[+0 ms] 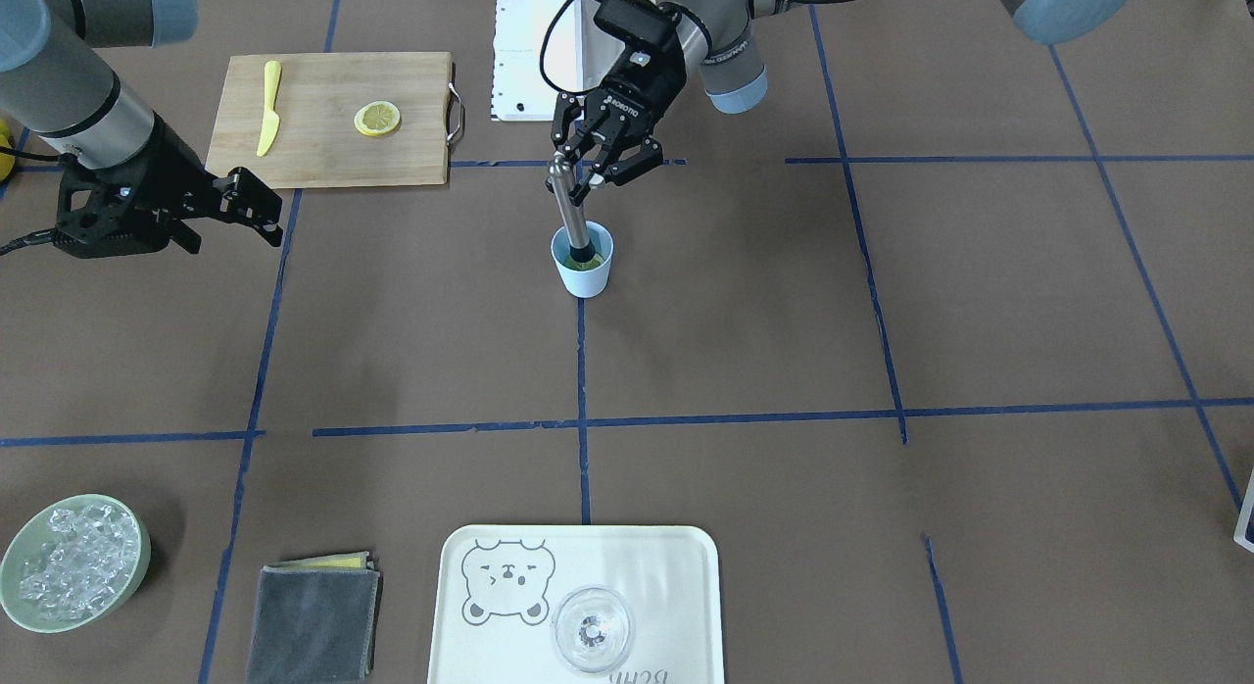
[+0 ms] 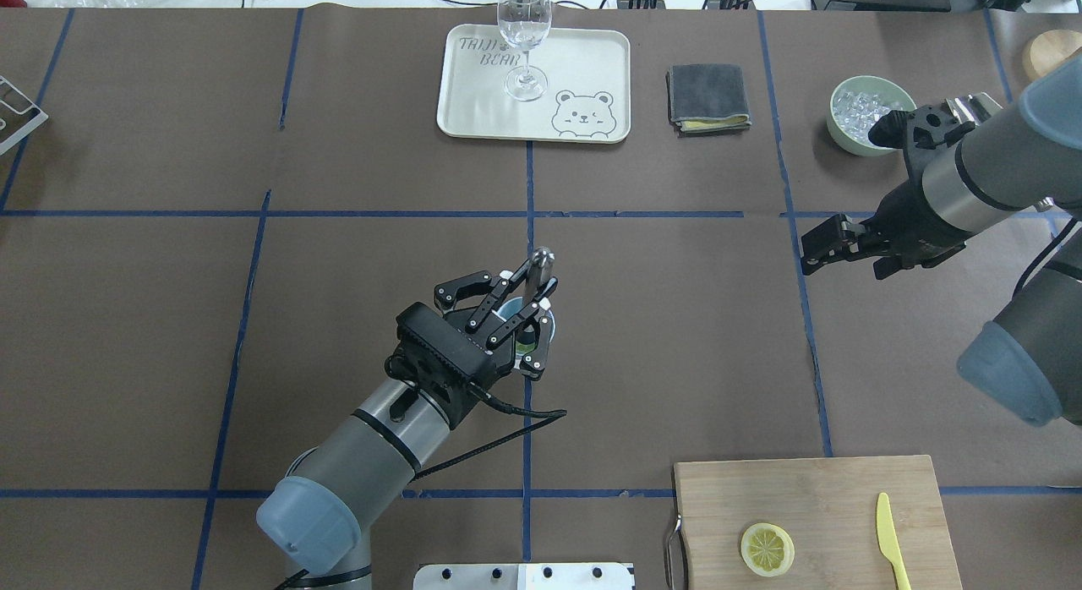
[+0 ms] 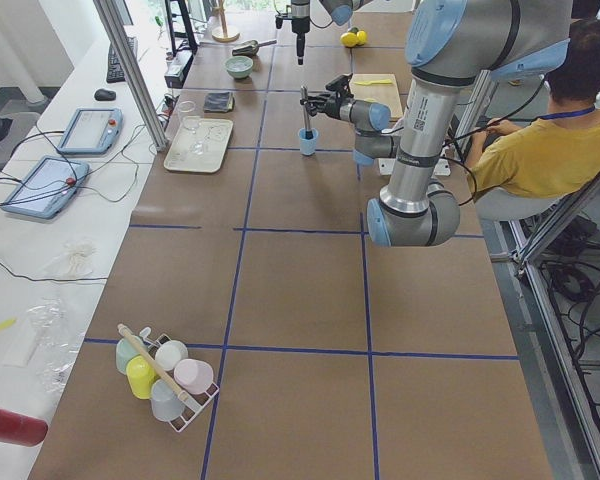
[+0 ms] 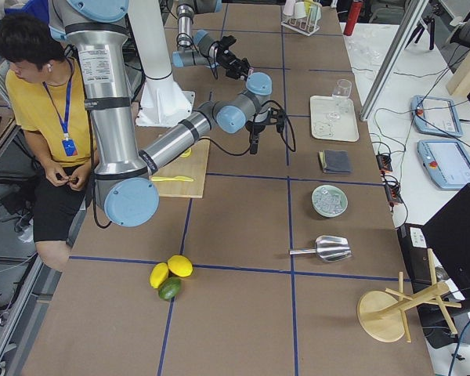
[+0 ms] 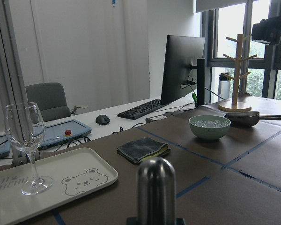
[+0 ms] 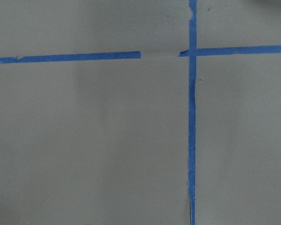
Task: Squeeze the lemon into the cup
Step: 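Lower the muddler into the cup and press the lemon with the left gripper, then lift the muddler out of the cup and carry it back with the left gripper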
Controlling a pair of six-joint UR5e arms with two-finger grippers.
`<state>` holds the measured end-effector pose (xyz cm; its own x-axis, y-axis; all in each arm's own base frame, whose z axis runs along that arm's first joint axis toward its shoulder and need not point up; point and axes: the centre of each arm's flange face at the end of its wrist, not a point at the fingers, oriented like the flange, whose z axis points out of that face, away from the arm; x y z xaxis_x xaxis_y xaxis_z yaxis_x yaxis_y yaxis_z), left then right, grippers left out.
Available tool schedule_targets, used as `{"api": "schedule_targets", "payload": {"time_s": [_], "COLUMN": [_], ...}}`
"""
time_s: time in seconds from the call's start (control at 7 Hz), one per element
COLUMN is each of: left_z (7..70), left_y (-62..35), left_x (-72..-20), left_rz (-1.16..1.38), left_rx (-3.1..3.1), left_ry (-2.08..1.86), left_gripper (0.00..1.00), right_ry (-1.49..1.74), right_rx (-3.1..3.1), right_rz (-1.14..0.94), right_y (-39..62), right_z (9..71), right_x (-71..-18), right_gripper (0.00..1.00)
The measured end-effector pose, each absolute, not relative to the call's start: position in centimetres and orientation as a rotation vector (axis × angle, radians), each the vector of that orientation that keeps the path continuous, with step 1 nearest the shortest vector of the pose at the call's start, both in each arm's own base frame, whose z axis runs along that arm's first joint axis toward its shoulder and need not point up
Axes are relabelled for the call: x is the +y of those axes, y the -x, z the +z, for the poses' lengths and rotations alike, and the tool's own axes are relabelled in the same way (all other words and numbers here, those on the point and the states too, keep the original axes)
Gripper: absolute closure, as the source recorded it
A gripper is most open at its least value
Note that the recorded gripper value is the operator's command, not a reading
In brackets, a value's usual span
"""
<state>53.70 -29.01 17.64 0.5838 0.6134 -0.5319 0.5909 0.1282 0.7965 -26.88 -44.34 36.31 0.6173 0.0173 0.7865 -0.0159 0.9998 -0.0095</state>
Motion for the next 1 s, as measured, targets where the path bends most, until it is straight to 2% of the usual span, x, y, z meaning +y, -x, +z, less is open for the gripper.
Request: {"api": "schedule_targets", "payload": {"time_s": [0.57, 1.0], "left_z": [11.1, 15.7], "left_y": [-45.6, -43.8], "left_x": [-32.6, -37.3], "left_rz": [-0.039, -0.051], "left_rx": [0.971, 0.835], "left_ry": [-1.58, -1.479], "left_gripper": [1.0, 1.0], "right_ry": [0.0, 0.008], "right_rx": [-0.921, -0.926], "right_rz": [0.035, 0.064], "right_y": [26.5, 26.3], "right_z": [35.3, 35.0], "right_x": [-43.9, -43.7], "right_gripper": [0.0, 0.0]}}
